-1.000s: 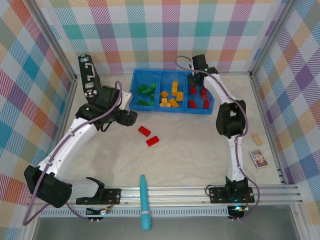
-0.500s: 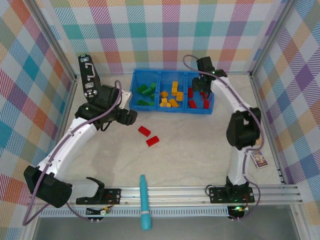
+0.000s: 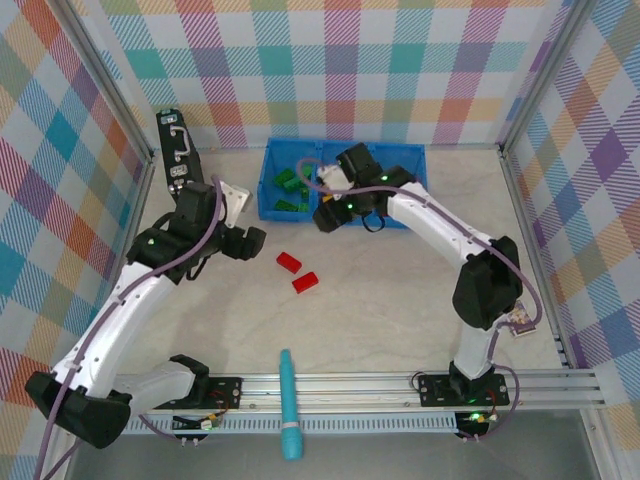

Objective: Sort the legos into containers by color
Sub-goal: Pick up the lego from the center of the table.

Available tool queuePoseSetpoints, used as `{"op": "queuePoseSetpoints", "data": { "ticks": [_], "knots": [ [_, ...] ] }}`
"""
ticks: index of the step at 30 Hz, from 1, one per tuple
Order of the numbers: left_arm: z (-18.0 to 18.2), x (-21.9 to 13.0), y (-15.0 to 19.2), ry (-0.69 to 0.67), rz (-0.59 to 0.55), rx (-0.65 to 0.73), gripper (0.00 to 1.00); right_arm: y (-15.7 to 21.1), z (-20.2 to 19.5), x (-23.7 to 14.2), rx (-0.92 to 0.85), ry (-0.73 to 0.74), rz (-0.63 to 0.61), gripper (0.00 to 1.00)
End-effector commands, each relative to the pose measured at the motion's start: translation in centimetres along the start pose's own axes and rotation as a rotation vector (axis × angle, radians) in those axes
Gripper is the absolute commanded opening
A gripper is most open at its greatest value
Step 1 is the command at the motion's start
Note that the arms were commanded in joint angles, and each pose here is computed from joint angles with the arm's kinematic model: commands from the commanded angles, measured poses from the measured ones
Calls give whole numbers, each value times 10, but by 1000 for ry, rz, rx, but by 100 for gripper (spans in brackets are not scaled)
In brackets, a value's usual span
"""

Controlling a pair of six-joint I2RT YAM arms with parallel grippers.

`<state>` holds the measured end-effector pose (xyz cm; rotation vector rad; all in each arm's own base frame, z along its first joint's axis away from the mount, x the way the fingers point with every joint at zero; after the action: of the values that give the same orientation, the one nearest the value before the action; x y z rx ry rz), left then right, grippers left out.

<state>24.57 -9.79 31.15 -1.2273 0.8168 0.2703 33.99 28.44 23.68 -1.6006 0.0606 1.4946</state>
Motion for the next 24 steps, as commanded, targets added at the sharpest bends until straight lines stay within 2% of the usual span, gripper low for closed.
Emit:
{"op": "queuePoseSetpoints", "data": {
  "ticks": [1, 4, 7, 9, 13, 17, 24],
  "knots": [
    [5, -12, 3, -36, -47, 12, 89, 11, 38, 21, -400, -238, 9, 78],
    [3, -21, 8, -26, -74, -3, 89, 20, 51, 43, -595, -245, -6, 84],
    [-3, -28, 14, 29, -88, -19, 89, 26, 64, 64, -726, -293, -5, 90],
    [-1, -32, 18, 7, -92, -17, 89, 32, 74, 79, -791, -325, 25, 91],
    [3, -42, 24, -30, -108, -4, 90, 46, 87, 96, -836, -388, 50, 95],
    [3, -40, 26, -34, -108, 1, 90, 75, 94, 123, -947, -354, 167, 95],
    [3, -37, 26, -40, -108, 11, 91, 93, 93, 136, -1003, -312, 196, 95]
  ]
}}
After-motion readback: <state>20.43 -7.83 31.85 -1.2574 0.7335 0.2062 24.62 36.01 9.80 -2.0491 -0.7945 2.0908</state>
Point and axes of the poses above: each hand's point on the last joint's axis, 136 mm out from that joint toward the fingers, its own x axis out along the fingers, its own z axis along the line the jaws close on, y = z × x, the point moved 6 cm from there along -x, back along the fingers, and after that the axes turned 1 degree about x, right-handed, at the moved point
